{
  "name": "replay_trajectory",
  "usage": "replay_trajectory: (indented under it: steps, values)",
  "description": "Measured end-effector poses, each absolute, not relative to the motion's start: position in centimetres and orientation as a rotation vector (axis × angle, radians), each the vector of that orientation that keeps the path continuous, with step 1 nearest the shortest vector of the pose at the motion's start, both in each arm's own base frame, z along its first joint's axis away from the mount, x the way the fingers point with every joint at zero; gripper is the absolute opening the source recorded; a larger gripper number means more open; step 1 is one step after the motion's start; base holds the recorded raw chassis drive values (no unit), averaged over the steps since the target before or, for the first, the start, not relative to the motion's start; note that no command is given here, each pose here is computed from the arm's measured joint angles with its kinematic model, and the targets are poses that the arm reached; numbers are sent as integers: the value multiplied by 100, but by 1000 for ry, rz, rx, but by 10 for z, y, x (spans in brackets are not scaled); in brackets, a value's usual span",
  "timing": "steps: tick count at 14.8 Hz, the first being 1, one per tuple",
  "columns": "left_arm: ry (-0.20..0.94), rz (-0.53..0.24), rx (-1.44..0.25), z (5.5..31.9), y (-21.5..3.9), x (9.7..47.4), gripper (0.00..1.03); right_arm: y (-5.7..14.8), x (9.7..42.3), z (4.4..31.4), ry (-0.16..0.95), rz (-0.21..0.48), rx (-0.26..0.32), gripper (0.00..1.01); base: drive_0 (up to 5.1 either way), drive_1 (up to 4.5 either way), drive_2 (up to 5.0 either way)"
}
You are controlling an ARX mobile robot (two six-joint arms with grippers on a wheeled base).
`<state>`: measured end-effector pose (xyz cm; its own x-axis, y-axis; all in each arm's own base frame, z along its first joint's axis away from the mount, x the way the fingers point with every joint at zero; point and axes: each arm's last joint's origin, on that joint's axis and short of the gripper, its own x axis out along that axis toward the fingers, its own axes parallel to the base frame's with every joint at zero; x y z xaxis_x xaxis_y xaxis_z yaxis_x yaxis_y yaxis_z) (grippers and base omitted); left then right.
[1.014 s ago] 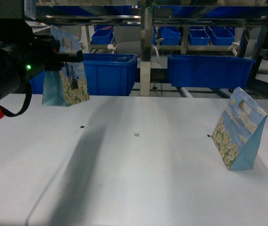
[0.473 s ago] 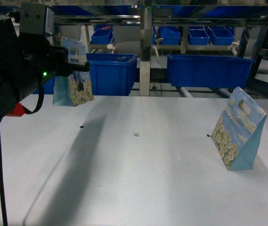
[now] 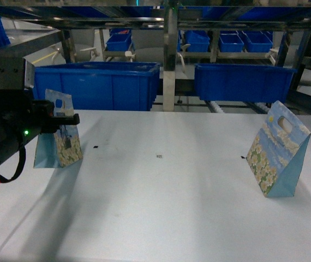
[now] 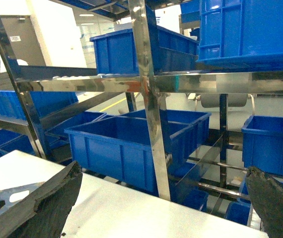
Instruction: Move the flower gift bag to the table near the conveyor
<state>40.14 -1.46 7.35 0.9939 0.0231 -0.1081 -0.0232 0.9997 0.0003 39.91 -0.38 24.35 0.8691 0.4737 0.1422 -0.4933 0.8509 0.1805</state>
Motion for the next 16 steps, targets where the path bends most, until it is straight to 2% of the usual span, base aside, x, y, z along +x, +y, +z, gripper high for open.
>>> replay_trajectory:
  steps: [2, 3, 6, 7, 13, 15, 16]
  values:
    - [112, 15, -20, 71, -22, 402, 2, -4, 399, 243, -94, 510, 215, 98, 0, 0, 0]
    - [120, 11, -21, 71, -28, 408, 6, -4, 399, 243, -94, 510, 215, 98, 0, 0, 0]
    - [142, -2, -19, 64, -32, 408, 46, -4, 399, 244, -94, 510, 215, 98, 0, 0, 0]
    - [139, -2, -20, 65, -32, 408, 54, -4, 399, 244, -94, 510, 215, 98, 0, 0, 0]
    - [152, -3, -18, 64, -32, 409, 75, -4, 399, 244, -94, 510, 215, 98, 0, 0, 0]
    - [127, 7, -10, 80, -33, 429, 100, -4, 399, 244, -94, 510, 215, 98, 0, 0, 0]
    - [91, 2, -12, 98, -36, 440, 97, -4, 399, 243, -93, 510, 215, 98, 0, 0, 0]
